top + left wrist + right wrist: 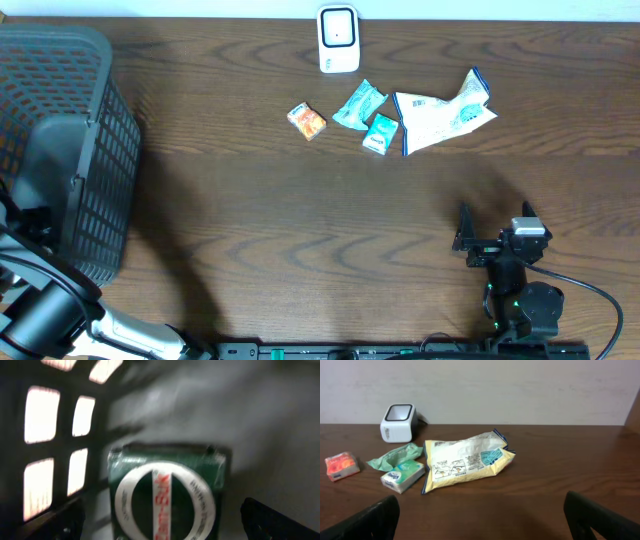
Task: Scan the item barcode
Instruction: 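Reach the left gripper into the basket and grasp the green round tin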
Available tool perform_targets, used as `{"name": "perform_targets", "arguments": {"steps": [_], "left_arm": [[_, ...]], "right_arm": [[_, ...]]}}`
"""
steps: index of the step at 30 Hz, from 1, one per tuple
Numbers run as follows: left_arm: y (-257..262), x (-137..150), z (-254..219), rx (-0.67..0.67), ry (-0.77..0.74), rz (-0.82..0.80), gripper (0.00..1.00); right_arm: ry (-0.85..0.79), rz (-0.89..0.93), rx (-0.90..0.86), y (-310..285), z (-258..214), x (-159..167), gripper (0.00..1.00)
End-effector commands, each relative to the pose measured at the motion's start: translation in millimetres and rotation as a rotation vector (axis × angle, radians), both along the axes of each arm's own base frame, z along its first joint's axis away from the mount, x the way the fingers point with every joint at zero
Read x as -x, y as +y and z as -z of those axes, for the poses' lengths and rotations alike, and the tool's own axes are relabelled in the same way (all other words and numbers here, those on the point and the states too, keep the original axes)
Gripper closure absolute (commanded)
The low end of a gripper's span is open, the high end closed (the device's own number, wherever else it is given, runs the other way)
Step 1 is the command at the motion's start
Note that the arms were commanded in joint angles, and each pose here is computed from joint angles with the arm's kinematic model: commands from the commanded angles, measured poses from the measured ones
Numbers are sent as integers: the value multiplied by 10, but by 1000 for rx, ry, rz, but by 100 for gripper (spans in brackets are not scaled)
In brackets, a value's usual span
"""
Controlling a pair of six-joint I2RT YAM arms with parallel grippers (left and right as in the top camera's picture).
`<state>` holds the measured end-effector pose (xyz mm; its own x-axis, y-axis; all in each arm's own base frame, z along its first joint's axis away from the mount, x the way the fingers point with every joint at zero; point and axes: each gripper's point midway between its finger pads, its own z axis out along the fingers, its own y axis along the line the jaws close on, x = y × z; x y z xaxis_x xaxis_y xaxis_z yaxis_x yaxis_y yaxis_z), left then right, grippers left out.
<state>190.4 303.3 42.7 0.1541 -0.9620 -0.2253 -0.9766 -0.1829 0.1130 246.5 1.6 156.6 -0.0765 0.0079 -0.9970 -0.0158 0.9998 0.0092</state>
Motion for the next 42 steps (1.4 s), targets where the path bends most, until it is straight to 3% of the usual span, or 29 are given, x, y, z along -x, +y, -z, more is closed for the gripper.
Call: {"name": "perform_targets", "arguments": {"steps": [1,10,14,21,29,36,42], "left_arm": [[20,21,91,8,15,62,2],[-165,-136,364,76,-109,80,4],[-120,-172,367,63,-108,170,6],[-118,-176,366,63,-108,182,28],[-144,-216,355,77,-131,185,34],[-216,-482,183,115,-281,208,38],[-159,-536,-145,39,-334,222,38]], "right_arm": [[2,2,-4,-7,8,2,1],[2,2,-4,-7,8,2,1],[2,2,-4,-7,8,2,1],[2,2,-4,-7,8,2,1],[2,2,-4,-7,8,2,1],[2,2,-4,-7,8,2,1],[2,2,-4,-7,8,2,1]]}}
